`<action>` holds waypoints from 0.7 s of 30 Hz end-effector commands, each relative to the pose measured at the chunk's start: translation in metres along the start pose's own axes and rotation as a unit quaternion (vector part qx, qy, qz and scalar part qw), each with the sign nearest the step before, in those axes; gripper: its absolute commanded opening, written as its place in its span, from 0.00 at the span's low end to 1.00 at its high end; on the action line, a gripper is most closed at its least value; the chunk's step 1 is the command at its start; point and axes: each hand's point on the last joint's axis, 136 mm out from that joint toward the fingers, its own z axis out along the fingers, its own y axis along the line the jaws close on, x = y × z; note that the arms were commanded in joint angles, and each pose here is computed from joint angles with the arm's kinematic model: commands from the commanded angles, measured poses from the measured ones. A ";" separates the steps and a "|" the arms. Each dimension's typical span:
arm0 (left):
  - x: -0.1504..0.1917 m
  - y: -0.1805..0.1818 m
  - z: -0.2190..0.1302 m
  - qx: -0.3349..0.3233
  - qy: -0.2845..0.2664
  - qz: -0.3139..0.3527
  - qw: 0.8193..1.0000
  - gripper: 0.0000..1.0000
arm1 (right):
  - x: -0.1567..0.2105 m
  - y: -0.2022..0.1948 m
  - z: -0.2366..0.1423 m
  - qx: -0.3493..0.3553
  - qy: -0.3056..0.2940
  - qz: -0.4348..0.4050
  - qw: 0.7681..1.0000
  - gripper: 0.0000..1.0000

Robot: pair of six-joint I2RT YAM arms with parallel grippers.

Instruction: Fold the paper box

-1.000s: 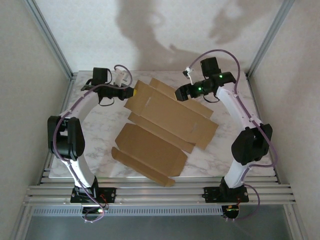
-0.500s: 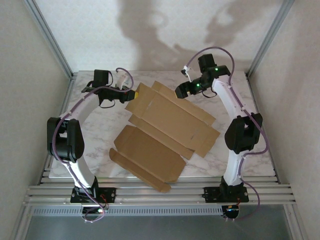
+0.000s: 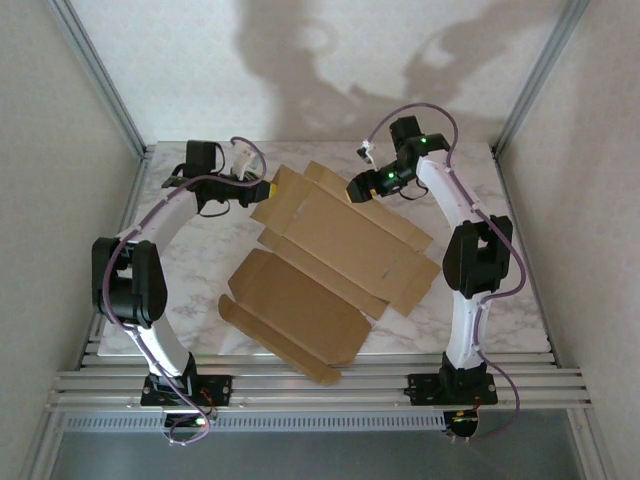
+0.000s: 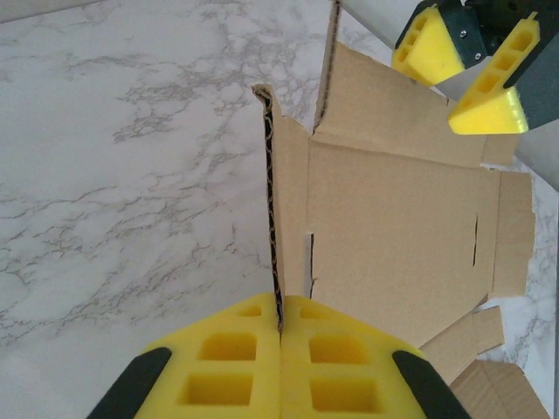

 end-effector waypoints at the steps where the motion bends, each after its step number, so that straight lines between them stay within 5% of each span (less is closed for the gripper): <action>1: -0.014 -0.010 -0.007 0.007 -0.021 0.027 0.999 0.06 | 0.000 0.014 -0.004 -0.027 -0.001 -0.004 1.000 0.69; 12: -0.015 -0.001 -0.002 -0.002 -0.028 0.013 1.000 0.09 | 0.006 0.031 -0.016 -0.031 -0.009 -0.011 0.999 0.37; 21: -0.015 0.002 0.002 -0.002 -0.030 0.002 1.000 0.09 | 0.010 0.047 -0.017 -0.022 -0.002 -0.028 0.999 0.23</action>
